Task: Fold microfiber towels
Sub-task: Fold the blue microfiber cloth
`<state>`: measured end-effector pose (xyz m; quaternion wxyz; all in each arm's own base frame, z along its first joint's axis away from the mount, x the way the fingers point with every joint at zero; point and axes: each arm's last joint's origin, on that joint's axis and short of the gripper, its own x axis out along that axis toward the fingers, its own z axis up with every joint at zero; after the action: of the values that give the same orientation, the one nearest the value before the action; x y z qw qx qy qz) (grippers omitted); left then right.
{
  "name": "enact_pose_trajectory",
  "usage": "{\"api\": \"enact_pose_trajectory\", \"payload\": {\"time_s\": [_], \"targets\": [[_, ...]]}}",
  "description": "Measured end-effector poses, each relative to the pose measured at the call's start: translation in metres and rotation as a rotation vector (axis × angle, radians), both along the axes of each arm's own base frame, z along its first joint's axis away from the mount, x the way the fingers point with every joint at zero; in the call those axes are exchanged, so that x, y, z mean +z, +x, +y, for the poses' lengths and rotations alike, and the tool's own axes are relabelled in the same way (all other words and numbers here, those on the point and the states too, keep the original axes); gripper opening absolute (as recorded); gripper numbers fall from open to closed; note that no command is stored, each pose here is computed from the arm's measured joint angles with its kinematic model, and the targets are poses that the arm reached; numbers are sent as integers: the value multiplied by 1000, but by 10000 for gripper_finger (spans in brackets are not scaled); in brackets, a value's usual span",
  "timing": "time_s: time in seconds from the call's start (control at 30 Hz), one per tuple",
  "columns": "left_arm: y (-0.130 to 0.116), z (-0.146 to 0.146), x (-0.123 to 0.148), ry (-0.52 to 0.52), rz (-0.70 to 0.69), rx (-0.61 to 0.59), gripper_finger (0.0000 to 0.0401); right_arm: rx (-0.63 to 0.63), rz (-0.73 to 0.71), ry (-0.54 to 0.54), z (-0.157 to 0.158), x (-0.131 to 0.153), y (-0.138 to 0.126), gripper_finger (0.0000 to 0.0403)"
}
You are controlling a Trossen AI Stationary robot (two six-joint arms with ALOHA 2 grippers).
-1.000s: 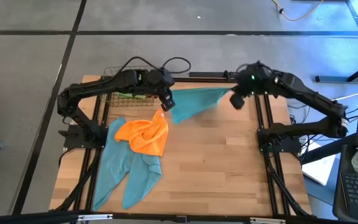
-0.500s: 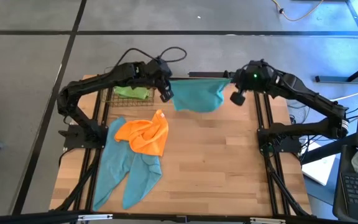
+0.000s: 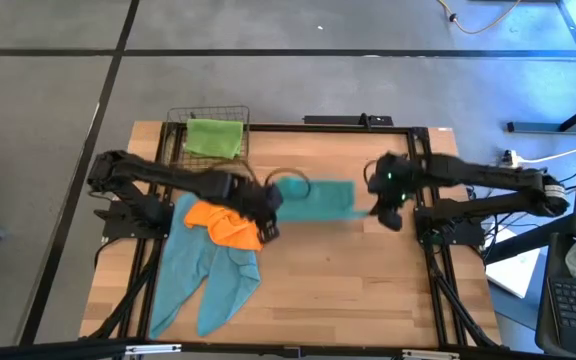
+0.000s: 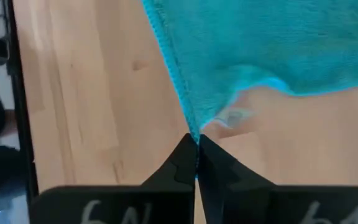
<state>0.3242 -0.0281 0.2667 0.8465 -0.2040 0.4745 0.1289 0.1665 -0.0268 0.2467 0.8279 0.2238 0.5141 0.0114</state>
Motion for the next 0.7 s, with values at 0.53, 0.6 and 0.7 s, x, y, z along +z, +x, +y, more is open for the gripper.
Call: {"api": "enact_pose_trajectory", "payload": {"time_s": [0.53, 0.6, 0.7], "targets": [[-9, -31, -49, -127, -41, 19, 0, -18, -36, 75, 46, -51, 6, 7], [-11, -26, -51, -102, -13, 30, 0, -78, -74, -36, 43, -43, 10, 7], [-12, -17, -52, -75, 12, 22, 0, -120, -126, -189, 39, -35, 14, 7]]}}
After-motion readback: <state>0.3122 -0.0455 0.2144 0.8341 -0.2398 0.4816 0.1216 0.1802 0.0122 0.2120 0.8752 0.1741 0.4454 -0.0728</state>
